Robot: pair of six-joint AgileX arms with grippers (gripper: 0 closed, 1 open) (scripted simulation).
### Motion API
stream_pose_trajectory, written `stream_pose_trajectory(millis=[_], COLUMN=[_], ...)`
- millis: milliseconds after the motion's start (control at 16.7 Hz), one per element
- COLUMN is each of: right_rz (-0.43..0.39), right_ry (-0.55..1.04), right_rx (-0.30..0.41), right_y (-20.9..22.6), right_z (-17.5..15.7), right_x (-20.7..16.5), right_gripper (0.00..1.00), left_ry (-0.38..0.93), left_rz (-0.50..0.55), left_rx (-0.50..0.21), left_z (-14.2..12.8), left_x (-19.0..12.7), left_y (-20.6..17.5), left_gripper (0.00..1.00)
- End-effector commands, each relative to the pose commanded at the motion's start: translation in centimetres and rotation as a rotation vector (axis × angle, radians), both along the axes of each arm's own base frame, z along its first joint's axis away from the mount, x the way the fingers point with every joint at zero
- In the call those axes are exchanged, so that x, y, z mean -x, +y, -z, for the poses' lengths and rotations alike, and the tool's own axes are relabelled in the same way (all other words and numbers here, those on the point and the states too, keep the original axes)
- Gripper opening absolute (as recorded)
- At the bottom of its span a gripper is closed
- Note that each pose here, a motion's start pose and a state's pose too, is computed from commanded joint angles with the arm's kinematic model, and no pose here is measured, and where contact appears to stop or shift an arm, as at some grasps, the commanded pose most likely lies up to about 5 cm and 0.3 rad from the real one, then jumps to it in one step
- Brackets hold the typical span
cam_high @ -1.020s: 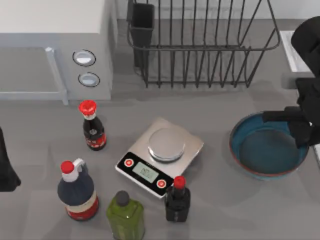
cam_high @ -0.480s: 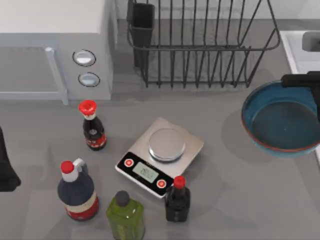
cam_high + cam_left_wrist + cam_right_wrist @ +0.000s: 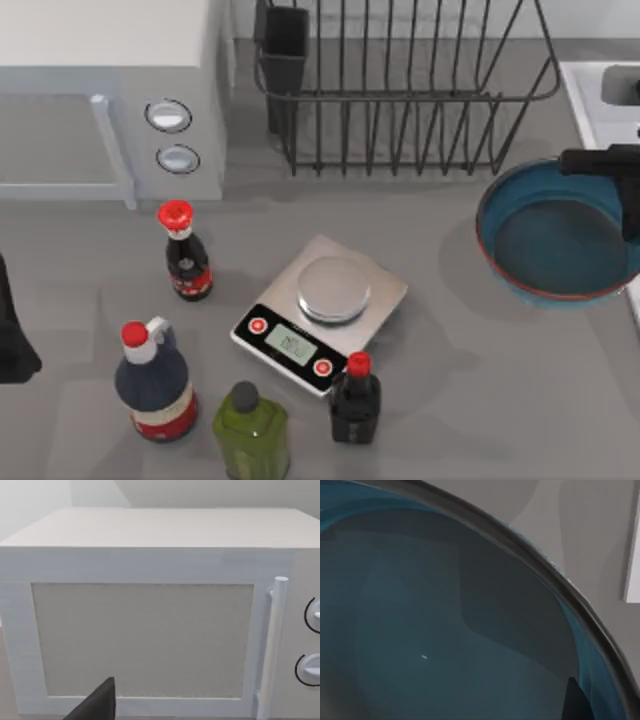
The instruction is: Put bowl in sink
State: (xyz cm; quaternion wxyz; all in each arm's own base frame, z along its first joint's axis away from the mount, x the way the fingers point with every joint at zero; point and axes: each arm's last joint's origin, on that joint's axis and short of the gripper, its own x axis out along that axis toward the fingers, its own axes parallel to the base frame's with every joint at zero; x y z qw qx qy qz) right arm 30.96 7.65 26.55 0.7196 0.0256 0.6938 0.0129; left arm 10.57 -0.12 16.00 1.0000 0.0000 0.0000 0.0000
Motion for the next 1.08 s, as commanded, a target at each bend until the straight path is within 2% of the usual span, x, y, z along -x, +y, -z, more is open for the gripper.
stream_pose_trajectory(millis=[300,600,840,1080], right_rz=[0.045,0.086,0.092,0.084], right_ry=[-0.172,-0.514,-0.837,-1.123], right_rx=[-0.152,-0.277,-0.282,-0.197], right_y=[-2.6,-7.6,-12.4,-16.6], right_z=[3.9,8.3,10.2,10.0], right_x=[-1.7,-2.7,-1.8,0.3], right_gripper=[0.0,0.0,0.0,0.0], left_ry=[0.0,0.0,0.0,0.0], left_rz=[0.0,0.0,0.0,0.0], left_rx=[0.0,0.0,0.0,0.0], left_z=[0.0,0.0,0.0,0.0], left_x=[0.0,0.0,0.0,0.0], left_y=[0.0,0.0,0.0,0.0], left_gripper=[1.0,1.0,1.0,1.0])
